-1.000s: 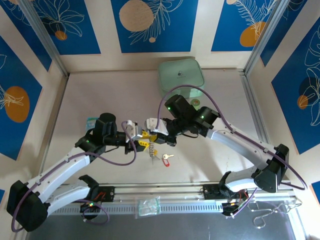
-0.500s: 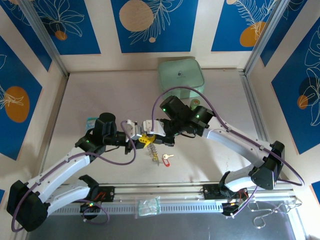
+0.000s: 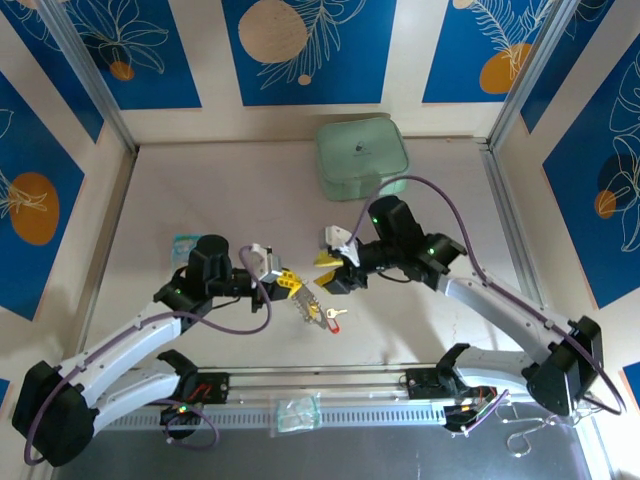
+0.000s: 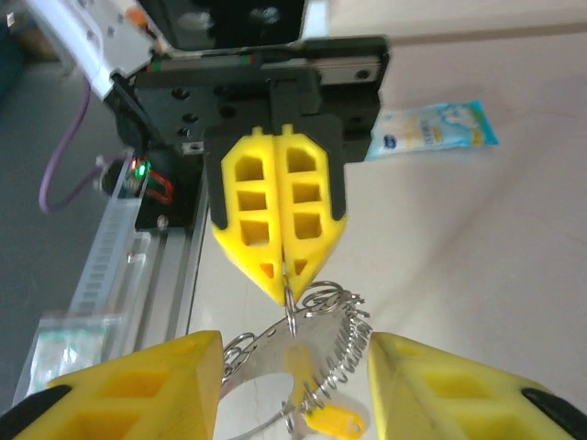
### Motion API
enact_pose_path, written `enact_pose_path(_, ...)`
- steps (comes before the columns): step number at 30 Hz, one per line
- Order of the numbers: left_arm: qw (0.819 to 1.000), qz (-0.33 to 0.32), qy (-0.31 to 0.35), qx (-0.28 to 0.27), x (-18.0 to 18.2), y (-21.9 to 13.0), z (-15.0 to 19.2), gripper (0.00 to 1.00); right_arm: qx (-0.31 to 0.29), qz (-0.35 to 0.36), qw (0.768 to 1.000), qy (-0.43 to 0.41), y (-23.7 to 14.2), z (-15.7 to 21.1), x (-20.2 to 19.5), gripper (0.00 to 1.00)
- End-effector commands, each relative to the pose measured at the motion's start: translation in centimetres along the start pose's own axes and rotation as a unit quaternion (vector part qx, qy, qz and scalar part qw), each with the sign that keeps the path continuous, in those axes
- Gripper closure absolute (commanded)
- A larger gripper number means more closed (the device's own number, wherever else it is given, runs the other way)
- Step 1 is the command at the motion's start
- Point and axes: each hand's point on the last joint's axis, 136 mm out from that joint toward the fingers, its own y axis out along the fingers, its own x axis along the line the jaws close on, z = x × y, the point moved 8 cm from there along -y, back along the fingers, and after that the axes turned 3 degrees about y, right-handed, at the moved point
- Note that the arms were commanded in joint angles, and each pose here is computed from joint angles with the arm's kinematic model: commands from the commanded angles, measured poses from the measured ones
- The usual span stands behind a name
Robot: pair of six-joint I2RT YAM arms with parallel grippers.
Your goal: Put the keys on the keyring
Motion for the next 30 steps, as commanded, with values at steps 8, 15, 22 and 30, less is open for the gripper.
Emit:
enact_pose_path(8, 0.998, 0.019, 0.011, -0.056, -0.2, 0.1, -1.4, 1.00, -0.097, 0.006, 0.995, 0.007, 2.1, 2.3, -0.5, 0.62)
enact_pose_path(15, 0.998, 0.021, 0.013, -0.056, -0.3, 0.1, -1.3, 1.00, -0.099, -0.001, 0.995, 0.008, 2.5, 2.7, -0.5, 0.69)
enact_pose_path(22, 0.998, 0.022, 0.015, -0.062, -0.3, 0.1, -1.5, 1.00, -0.099, -0.017, 0.995, 0.008, 3.1, 2.4, -0.4, 0.79)
enact_pose_path(30, 0.999, -0.022, 0.010, -0.022, 0.5, -0.1, -1.3, 0.74, -0.068, -0.023, 0.997, -0.008, 2.7, 1.5, 0.1, 1.00)
